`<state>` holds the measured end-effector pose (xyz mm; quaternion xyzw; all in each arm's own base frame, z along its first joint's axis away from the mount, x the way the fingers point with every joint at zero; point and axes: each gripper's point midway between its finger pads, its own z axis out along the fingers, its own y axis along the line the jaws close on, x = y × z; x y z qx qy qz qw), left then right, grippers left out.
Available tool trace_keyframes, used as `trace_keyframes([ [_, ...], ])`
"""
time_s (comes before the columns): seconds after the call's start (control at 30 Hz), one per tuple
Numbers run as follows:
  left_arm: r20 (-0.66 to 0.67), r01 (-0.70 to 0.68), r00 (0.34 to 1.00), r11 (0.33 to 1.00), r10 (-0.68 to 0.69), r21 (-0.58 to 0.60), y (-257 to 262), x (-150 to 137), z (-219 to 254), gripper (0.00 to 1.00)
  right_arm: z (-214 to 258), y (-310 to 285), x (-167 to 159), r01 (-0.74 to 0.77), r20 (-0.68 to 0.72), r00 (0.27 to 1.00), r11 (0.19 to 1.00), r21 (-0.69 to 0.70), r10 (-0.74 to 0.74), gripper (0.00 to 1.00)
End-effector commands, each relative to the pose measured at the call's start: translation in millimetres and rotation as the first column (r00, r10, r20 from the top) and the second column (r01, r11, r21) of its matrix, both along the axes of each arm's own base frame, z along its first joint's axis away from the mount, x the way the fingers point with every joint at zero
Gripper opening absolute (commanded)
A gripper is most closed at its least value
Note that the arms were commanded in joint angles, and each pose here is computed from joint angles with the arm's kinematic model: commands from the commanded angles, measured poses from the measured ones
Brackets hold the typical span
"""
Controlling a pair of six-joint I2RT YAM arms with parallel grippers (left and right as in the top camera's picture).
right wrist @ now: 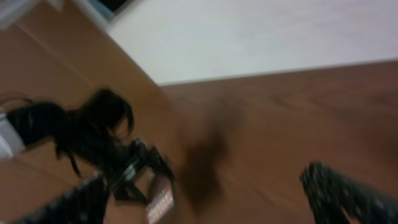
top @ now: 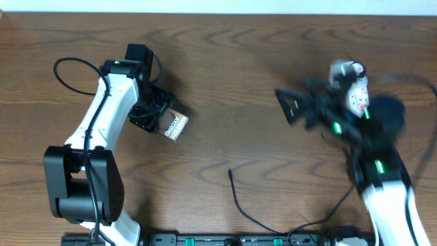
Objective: Plug charger to phone and switch on socket
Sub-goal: 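Move the right gripper to the phone's edge near the left gripper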
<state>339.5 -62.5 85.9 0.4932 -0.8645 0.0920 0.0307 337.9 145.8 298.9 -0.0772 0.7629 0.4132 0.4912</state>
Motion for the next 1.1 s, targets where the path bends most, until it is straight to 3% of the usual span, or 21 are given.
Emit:
trace_keyframes([
  [0.0,0.006,-0.071,0.997,0.997,0.071,-0.01,-1,2,5,0.07,-26,35,27,-0.108,-0.258,0.95,0.961,0.254,0.175,0.99],
  [0.07,0.016,-0.077,0.997,0.997,0.077,-0.012,-1,5,5,0.07,-49,44,42,-0.048,-0.398,0.896,0.934,0.355,0.197,0.99],
  [0.17,0.017,-0.099,0.995,0.995,0.099,-0.014,-1,6,5,0.07,-97,60,54,0.066,-0.616,0.745,0.891,0.449,0.255,0.99],
  [0.4,0.014,-0.117,0.993,0.993,0.117,-0.015,-1,6,5,0.07,-171,111,45,-0.01,-0.694,0.627,0.895,0.446,0.353,0.99],
  [0.57,0.011,-0.133,0.991,0.991,0.133,-0.012,-1,6,5,0.08,-201,147,19,-0.116,-0.707,0.585,0.904,0.411,0.397,0.96],
  [0.77,0.007,-0.15,0.989,0.989,0.15,-0.013,-1,6,5,0.07,-193,185,-8,-0.271,-0.626,0.618,0.876,0.398,0.476,0.98],
  [1.07,-0.023,-0.207,0.978,0.978,0.207,-0.024,-5,3,5,0.07,-196,219,-29,-0.3,-0.613,0.639,0.885,0.357,0.464,0.98],
])
